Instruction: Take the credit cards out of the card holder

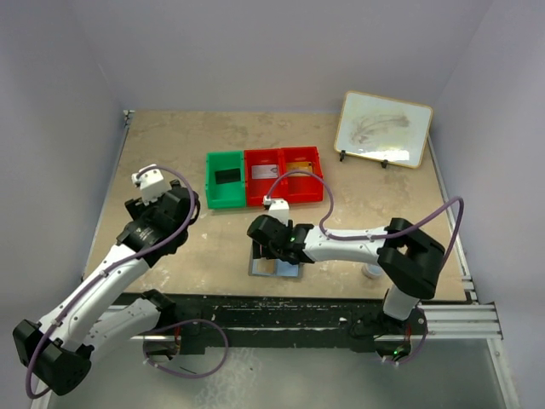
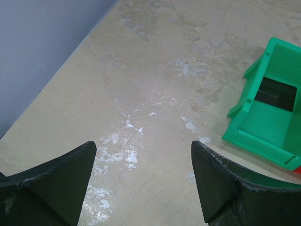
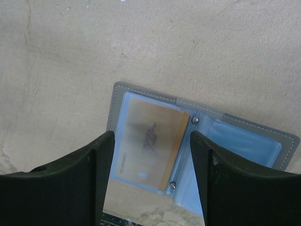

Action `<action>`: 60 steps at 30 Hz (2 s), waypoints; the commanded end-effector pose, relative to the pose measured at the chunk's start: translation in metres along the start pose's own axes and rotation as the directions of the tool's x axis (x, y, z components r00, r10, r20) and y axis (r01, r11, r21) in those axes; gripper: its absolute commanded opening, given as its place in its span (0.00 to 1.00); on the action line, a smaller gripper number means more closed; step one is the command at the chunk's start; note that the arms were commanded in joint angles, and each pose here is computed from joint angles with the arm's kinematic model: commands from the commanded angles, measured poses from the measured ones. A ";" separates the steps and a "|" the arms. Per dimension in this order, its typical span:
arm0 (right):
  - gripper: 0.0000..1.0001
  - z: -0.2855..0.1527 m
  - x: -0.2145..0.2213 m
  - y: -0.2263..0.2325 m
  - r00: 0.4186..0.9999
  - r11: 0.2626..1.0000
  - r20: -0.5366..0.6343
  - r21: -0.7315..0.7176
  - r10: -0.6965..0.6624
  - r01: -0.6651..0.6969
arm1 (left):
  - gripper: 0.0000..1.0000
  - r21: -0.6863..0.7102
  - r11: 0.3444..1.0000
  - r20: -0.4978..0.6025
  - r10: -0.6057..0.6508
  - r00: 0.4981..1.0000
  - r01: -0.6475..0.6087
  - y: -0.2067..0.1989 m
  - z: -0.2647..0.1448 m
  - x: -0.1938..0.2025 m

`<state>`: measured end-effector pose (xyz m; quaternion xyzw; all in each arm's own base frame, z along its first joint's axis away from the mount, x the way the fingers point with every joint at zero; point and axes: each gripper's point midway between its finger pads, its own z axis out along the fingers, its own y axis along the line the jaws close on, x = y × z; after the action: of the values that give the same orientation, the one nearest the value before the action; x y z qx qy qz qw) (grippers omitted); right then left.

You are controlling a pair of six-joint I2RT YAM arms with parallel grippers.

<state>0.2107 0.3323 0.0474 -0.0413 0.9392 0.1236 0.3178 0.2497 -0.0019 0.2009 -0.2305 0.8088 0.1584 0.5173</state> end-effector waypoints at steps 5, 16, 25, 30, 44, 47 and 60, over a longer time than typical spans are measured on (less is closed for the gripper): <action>0.67 -0.002 -0.006 0.016 1.000 1.000 -0.003 -0.020 0.012 -0.012 | 0.79 0.018 0.997 0.042 -0.073 0.996 0.072 0.002 -0.007 -0.020; 0.66 0.014 0.011 0.000 0.998 0.994 -0.059 0.107 -0.021 0.027 | 0.79 0.019 0.999 0.026 -0.050 0.998 0.050 -0.001 -0.005 -0.016; 0.67 0.019 0.025 -0.010 0.996 0.990 -0.091 0.137 -0.004 0.016 | 0.79 0.019 0.999 0.018 -0.038 0.999 0.038 -0.003 -0.004 -0.014; 0.69 0.023 0.029 -0.014 0.995 0.987 -0.101 0.157 -0.019 0.035 | 0.79 0.022 0.999 0.015 -0.035 0.999 0.035 -0.004 -0.004 -0.014; 0.60 0.012 0.030 0.014 0.994 0.998 -0.105 -0.055 0.011 -0.017 | 0.79 0.045 0.999 -0.007 -0.030 1.000 0.030 -0.008 -0.004 -0.010; 0.60 0.011 0.027 0.023 0.992 0.991 -0.116 -0.125 0.042 -0.057 | 0.77 0.088 0.995 -0.034 -0.033 0.999 0.036 -0.015 -0.007 -0.006; 0.60 0.012 0.032 0.006 0.975 0.959 -0.164 -0.218 0.148 -0.182 | 0.70 0.657 0.625 -0.446 -0.131 0.886 0.423 -0.124 -0.075 0.073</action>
<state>0.2030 0.3429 0.0304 -0.0130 0.9358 0.2424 0.2557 0.2390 -0.0883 0.1641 -0.1849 0.8503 -0.1178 0.4784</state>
